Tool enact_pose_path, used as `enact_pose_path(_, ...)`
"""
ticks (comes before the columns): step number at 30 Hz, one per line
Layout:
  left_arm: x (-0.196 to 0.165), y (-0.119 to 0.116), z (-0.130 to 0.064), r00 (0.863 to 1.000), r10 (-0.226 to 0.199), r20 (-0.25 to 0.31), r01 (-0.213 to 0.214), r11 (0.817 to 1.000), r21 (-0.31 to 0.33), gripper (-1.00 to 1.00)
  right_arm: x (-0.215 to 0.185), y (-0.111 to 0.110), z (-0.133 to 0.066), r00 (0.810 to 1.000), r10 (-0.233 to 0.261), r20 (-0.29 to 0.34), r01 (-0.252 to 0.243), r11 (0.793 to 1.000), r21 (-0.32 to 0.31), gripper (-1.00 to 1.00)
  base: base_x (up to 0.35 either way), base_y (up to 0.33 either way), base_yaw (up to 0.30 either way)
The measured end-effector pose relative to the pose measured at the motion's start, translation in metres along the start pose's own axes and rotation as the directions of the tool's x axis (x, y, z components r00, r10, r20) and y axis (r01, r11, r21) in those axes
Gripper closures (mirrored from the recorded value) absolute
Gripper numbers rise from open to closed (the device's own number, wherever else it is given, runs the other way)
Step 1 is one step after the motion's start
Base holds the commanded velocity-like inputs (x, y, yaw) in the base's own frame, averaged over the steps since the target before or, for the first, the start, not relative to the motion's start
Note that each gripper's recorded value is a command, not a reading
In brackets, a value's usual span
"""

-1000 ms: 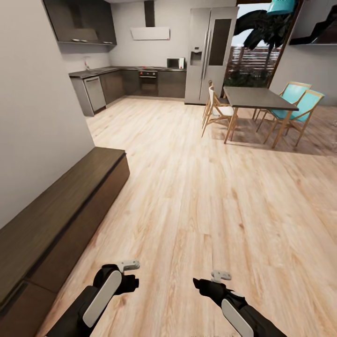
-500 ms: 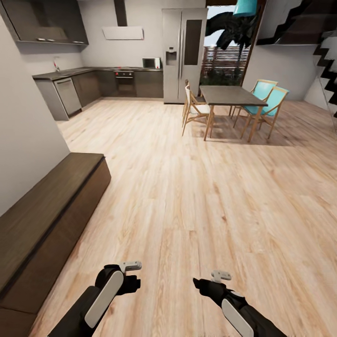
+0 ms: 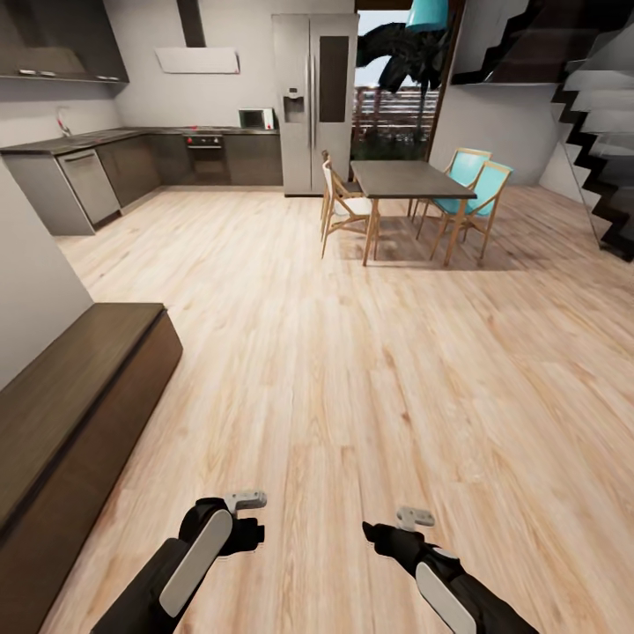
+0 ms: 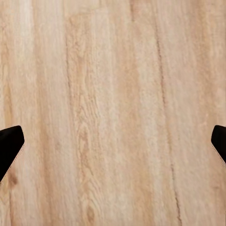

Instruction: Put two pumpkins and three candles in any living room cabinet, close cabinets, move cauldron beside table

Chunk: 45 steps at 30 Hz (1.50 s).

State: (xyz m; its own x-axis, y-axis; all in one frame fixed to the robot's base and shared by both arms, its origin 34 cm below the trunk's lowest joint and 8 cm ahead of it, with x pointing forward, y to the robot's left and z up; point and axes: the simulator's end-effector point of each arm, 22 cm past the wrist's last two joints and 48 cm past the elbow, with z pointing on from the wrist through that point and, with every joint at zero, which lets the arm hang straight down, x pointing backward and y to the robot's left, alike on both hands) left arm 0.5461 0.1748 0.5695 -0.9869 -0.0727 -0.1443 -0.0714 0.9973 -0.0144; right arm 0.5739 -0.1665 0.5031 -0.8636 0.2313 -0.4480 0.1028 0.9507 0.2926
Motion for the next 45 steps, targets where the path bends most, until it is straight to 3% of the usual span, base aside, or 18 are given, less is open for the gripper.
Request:
enact_pose_path(18,0.000,0.000,0.000,1.000,-0.001,-0.001,0.001,1.000,0.001,-1.00,-0.001,-0.002,0.000,1.000,0.001,0.004,-0.001,1.000,0.008,-1.00,0.332,0.000,0.000)
enact_pose_path(24,0.009,0.006,0.008,1.000,-0.004,-0.025,0.004,1.000,-0.014,-1.00,-0.005,-0.002,0.000,1.000,0.003,0.028,-0.004,1.000,0.012,-1.00,0.328,0.000,0.000)
enact_pose_path(26,0.007,0.013,0.010,1.000,-0.021,-0.016,0.020,0.999,-0.026,-1.00,0.003,-0.020,0.002,0.999,0.010,0.030,-0.012,0.999,0.049,-1.00,0.325,0.000,0.000)
enact_pose_path(29,0.004,0.021,0.015,0.999,-0.041,0.007,0.042,0.998,-0.048,-1.00,0.038,-0.064,0.003,0.999,0.019,-0.033,-0.014,0.989,0.146,-1.00,0.325,0.000,0.000)
enact_pose_path(31,0.008,0.029,0.021,0.999,-0.038,0.009,0.039,0.996,-0.084,-1.00,0.061,-0.094,0.000,0.997,0.025,-0.079,-0.008,0.976,0.217,-1.00,0.325,0.000,0.000)
enact_pose_path(35,0.017,0.051,0.035,1.000,-0.013,0.018,0.016,0.984,-0.175,-1.00,0.075,-0.124,-0.007,0.994,0.036,-0.103,-0.002,0.949,0.316,-1.00,0.324,0.000,0.000)
enact_pose_path(37,0.029,0.066,0.047,1.000,-0.023,0.013,0.025,0.975,-0.220,-1.00,0.076,-0.133,-0.010,0.994,0.038,-0.102,0.000,0.937,0.350,-1.00,0.323,0.000,0.000)
enact_pose_path(39,0.056,0.097,0.070,0.997,-0.074,0.022,0.077,0.952,-0.298,-1.00,0.077,-0.140,-0.012,0.995,0.038,-0.097,0.002,0.925,0.380,-1.00,0.323,0.000,0.000)
enact_pose_path(41,0.069,0.112,0.083,0.992,-0.112,0.061,0.125,0.939,-0.319,-1.00,0.070,-0.144,-0.013,0.998,0.027,-0.064,0.000,0.921,0.390,-1.00,0.324,-0.007,0.000)
enact_pose_path(44,0.077,0.115,0.097,0.987,-0.123,0.102,0.147,0.949,-0.278,-1.00,0.060,-0.145,-0.013,1.000,0.016,-0.019,-0.007,0.919,0.395,-1.00,0.324,-0.049,0.000)
enact_pose_path(45,0.082,0.111,0.105,0.987,-0.118,0.106,0.141,0.961,-0.238,-1.00,0.057,-0.145,-0.013,1.000,0.012,-0.004,-0.010,0.918,0.396,-1.00,0.324,-0.100,0.000)
